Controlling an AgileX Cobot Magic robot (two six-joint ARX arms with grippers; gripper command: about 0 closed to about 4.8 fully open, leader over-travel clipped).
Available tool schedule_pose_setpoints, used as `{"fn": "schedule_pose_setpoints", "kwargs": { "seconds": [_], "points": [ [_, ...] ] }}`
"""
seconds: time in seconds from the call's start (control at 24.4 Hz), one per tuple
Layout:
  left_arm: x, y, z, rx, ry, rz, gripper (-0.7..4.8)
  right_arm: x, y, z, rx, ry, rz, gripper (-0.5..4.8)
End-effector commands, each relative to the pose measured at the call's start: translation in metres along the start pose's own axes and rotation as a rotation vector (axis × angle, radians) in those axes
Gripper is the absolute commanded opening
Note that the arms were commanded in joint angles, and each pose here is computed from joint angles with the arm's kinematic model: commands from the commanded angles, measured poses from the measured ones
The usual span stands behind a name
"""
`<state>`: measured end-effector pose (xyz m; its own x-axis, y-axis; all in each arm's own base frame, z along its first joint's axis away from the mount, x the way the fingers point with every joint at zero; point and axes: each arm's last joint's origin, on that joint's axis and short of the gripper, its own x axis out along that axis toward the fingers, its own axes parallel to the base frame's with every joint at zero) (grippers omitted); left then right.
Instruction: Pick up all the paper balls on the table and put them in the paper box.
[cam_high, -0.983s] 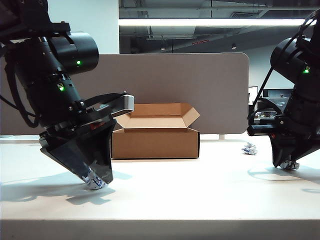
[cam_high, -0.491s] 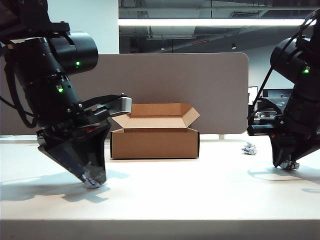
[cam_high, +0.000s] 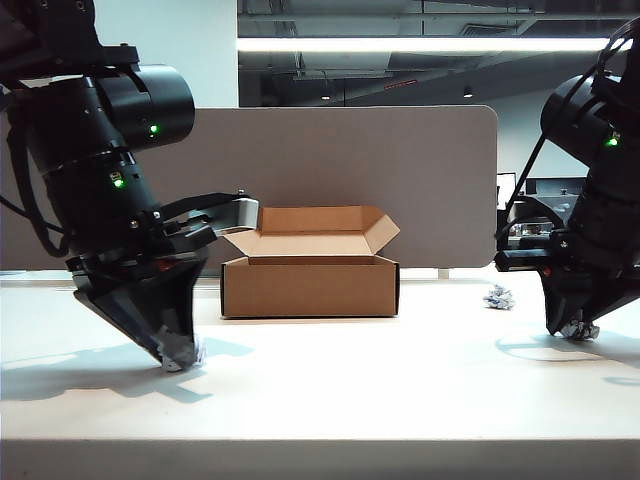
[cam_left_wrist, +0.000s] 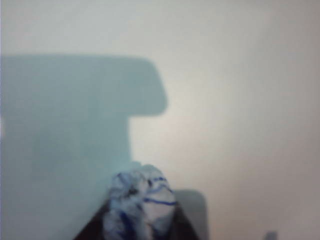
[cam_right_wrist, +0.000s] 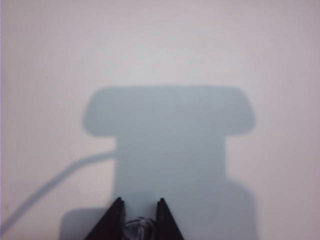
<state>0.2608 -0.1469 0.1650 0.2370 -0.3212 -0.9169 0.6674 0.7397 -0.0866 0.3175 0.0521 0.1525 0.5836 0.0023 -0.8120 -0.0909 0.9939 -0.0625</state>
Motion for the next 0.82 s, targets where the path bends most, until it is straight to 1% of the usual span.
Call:
{"fn": "schedule_pose_setpoints", "kwargs": {
  "seconds": [0.04,0.33,0.49,0.61,0.74,0.82],
  "points": [
    [0.008,-0.001,-0.015,-0.026,0.122,-0.01,1.2,0.002,0.0,-0.007,-0.01,0.059,-0.007,0.83],
    [0.007,0.001,-0.008,-0.033,0.068,0.001,1.14,0.001,0.0,-0.003,-0.007,0.024,-0.006,0.83],
    [0.001,0.002,0.004,-0.026,0.028,0.008,1.14,-0.003,0.0,0.009,-0.003,-0.009,0.002,0.83],
    [-0.011,0.003,0.022,-0.015,-0.037,0.02,1.14,-0.009,0.001,0.026,0.0,-0.055,0.048,0.83],
    [-0.031,0.005,0.049,0.002,-0.141,0.044,1.14,-0.019,0.003,0.049,0.002,-0.119,0.1,0.84],
    [-0.048,0.007,0.069,0.005,-0.231,0.076,1.15,-0.028,0.004,0.066,0.0,-0.162,0.138,0.84]
  ]
}}
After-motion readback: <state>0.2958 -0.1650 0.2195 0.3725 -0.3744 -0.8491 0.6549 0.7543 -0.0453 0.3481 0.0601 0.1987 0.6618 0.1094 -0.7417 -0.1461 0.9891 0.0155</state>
